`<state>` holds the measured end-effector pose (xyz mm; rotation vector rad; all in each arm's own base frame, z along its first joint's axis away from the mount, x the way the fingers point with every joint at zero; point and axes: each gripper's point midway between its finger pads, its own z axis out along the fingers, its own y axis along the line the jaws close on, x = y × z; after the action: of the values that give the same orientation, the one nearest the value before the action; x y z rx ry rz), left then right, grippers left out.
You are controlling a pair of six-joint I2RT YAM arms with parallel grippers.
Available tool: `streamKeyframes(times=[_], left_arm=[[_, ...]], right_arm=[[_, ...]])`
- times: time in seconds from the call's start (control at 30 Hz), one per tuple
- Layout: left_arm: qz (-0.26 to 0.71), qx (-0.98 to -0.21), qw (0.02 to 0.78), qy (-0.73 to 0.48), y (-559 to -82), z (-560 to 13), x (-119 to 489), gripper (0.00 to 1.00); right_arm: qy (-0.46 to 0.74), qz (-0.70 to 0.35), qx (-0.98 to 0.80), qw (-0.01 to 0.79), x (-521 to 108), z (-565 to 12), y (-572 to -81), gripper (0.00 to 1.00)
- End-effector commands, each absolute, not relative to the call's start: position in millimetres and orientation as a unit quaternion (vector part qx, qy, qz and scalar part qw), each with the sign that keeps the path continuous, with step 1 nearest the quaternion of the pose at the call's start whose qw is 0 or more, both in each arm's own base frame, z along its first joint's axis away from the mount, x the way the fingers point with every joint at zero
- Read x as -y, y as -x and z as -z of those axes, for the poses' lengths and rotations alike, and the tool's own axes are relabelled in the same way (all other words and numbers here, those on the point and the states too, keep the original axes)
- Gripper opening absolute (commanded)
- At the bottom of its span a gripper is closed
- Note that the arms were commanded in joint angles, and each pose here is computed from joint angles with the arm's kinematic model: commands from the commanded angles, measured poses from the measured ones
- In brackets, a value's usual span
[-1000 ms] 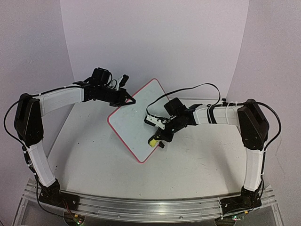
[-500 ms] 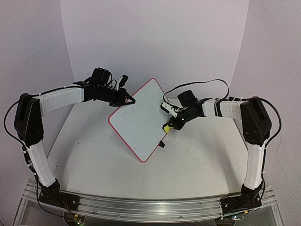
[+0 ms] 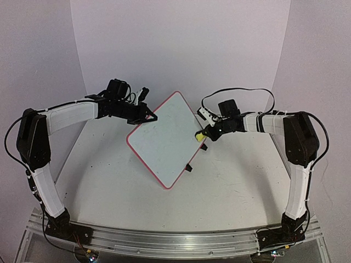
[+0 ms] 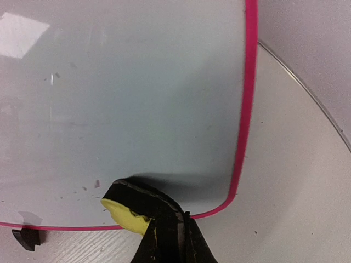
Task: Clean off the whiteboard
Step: Erase the whiteboard at the center of the board.
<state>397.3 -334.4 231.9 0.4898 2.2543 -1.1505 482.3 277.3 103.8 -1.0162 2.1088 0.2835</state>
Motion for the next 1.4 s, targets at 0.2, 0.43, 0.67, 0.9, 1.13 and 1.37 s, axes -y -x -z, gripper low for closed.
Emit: streamKeyframes(times=[0.2, 0.43, 0.67, 0.9, 1.13, 1.37], left_arm=[[0.457, -0.841, 0.179, -0.229, -351, -201, 356, 0.0], [0.457, -0.841, 0.177, -0.228, -354, -199, 357, 0.0], [0.454, -0.843, 0.178, -0.226, -355, -198, 357, 0.0], [0.454, -0.844, 0.177, -0.226, -355, -197, 357, 0.0], [0.454, -0.843, 0.178, -0.226, -354, -199, 356, 0.0], [0.455, -0.842, 0.179, -0.226, -353, -200, 356, 0.0]], right_arm=[[0.457, -0.219, -0.732, 0.455, -318, -152, -484, 0.0], [0.524, -0.271, -0.707, 0.389, -347, -123, -425, 0.0], [0.591, -0.294, -0.676, 0.328, -373, -105, -357, 0.0], [0.637, -0.303, -0.649, 0.286, -399, -104, -298, 0.0], [0.661, -0.293, -0.642, 0.254, -407, -88, -260, 0.0], [0.668, -0.277, -0.644, 0.252, -408, -83, -245, 0.0]])
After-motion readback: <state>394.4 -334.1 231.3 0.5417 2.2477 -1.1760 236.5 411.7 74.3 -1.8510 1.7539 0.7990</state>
